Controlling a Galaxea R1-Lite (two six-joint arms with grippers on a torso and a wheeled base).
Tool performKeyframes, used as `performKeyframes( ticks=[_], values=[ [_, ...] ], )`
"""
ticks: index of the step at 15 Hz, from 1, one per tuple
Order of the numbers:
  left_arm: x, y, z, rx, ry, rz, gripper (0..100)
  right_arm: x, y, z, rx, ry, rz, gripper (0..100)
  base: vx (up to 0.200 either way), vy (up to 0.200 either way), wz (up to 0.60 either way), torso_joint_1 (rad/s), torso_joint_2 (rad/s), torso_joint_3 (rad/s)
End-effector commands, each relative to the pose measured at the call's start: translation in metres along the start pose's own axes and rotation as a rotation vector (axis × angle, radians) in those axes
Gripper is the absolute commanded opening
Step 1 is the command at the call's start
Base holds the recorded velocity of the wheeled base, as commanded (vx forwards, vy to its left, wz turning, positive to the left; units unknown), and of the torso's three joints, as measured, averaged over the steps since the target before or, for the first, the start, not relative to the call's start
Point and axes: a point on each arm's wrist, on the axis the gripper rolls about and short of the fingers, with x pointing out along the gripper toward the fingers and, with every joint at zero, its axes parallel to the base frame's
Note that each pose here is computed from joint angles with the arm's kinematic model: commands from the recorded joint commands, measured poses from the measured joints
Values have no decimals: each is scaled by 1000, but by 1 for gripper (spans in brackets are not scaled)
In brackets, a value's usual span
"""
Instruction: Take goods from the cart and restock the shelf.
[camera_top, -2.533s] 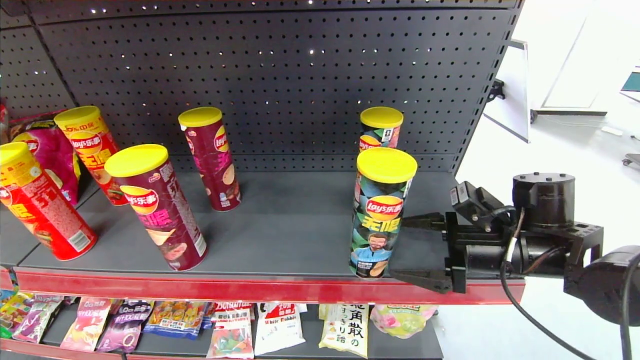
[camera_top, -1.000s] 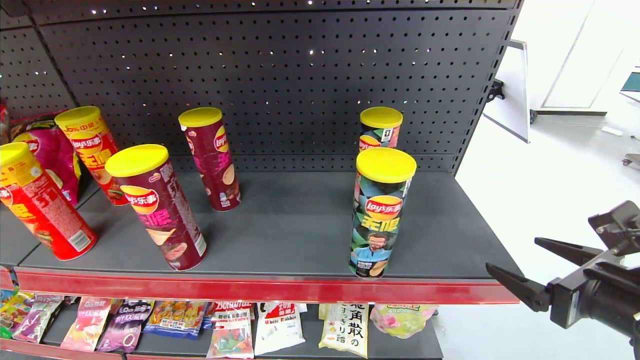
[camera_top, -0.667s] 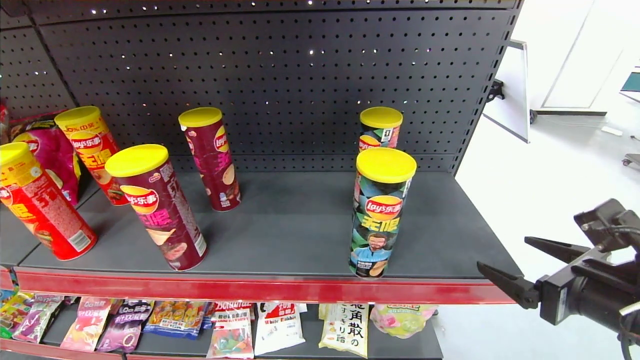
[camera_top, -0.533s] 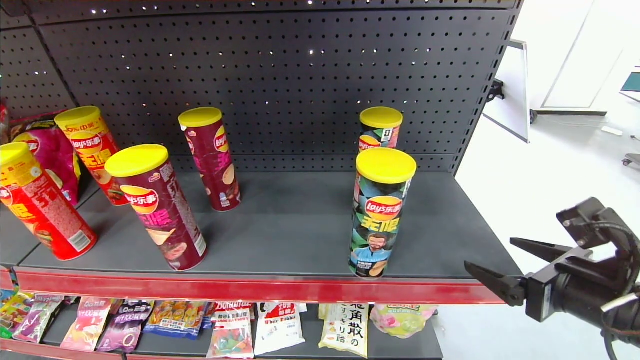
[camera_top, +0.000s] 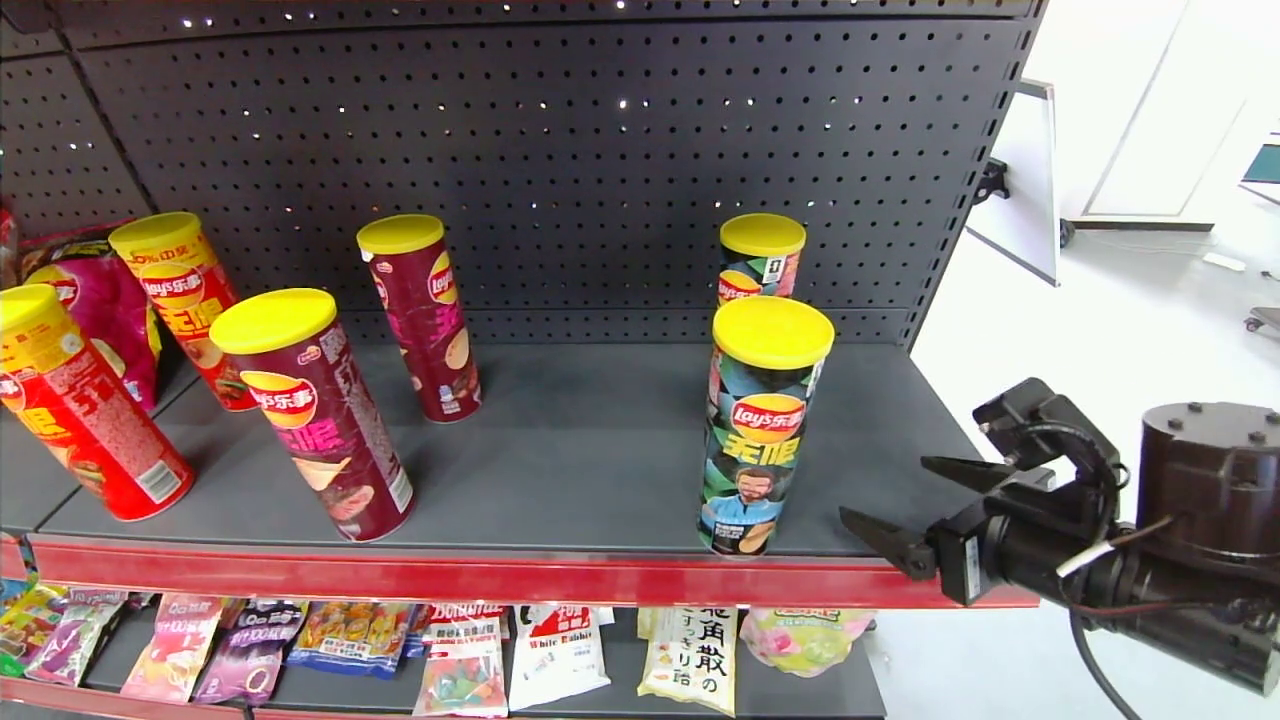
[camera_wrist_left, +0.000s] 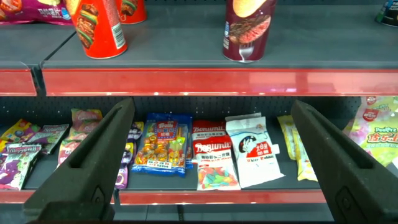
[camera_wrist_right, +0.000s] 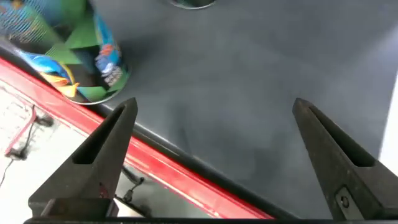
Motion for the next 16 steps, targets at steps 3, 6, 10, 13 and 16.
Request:
performKeyframes(
  ticks=[3,6,10,13,16],
  values=[
    [0,0,0,0,1,0,100,29,11,-2,-21,45,8,100,0,0,0,0,0,0],
    [0,0,0,0,1,0,100,36,11,1,-23,44,7,100,0,0,0,0,0,0],
    [0,0,0,0,1,0,100,38,10,-1,-22,54,3,100,0,0,0,0,0,0],
    [0,0,0,0,1,0,100,40,12,-2,-24,59,8,100,0,0,0,0,0,0],
    [0,0,0,0,1,-1,100,41,14,1,-27,49,16,100,0,0,0,0,0,0]
  ],
)
